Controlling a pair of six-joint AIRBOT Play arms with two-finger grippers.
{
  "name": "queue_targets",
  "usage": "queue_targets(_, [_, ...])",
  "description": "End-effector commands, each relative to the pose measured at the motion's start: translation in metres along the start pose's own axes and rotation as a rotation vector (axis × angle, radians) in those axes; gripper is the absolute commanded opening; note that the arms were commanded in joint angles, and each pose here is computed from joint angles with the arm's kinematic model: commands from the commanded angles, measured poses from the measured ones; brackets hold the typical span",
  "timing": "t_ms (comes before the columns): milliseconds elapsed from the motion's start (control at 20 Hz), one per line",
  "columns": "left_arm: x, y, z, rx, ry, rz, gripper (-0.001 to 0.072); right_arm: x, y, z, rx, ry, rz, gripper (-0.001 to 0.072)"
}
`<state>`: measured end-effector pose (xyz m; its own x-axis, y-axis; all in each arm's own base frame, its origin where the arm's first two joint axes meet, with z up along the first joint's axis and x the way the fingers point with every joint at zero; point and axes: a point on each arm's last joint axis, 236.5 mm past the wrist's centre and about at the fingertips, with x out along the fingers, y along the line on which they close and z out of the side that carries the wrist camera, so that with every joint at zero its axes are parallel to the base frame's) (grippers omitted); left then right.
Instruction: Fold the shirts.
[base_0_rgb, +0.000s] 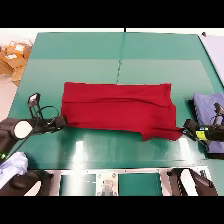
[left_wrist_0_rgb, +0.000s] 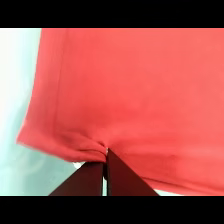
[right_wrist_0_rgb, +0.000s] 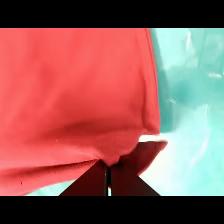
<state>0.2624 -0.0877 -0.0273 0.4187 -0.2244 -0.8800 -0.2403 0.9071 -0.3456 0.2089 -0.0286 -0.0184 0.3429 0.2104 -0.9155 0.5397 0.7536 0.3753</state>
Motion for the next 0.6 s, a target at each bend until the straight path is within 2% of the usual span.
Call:
queue_targets(0, [0.001,-0.005,0.019,0.074,-0.026,0.012,0.0019,-0.010,0.032,0.032,-0.055,-0.114,0.085,0.0015])
queue_targets(250, [0.026,-0.043,0.086,0.107,-0.105,-0.029,0.0019,0.010,0.086,0.088,-0.053,-0.138,0.202,0.0015])
queue_targets(550, [0.089,-0.063,0.148,0.149,-0.056,0.007,0.0019,0.071,0.128,0.161,-0.121,-0.070,0.209,0.0017])
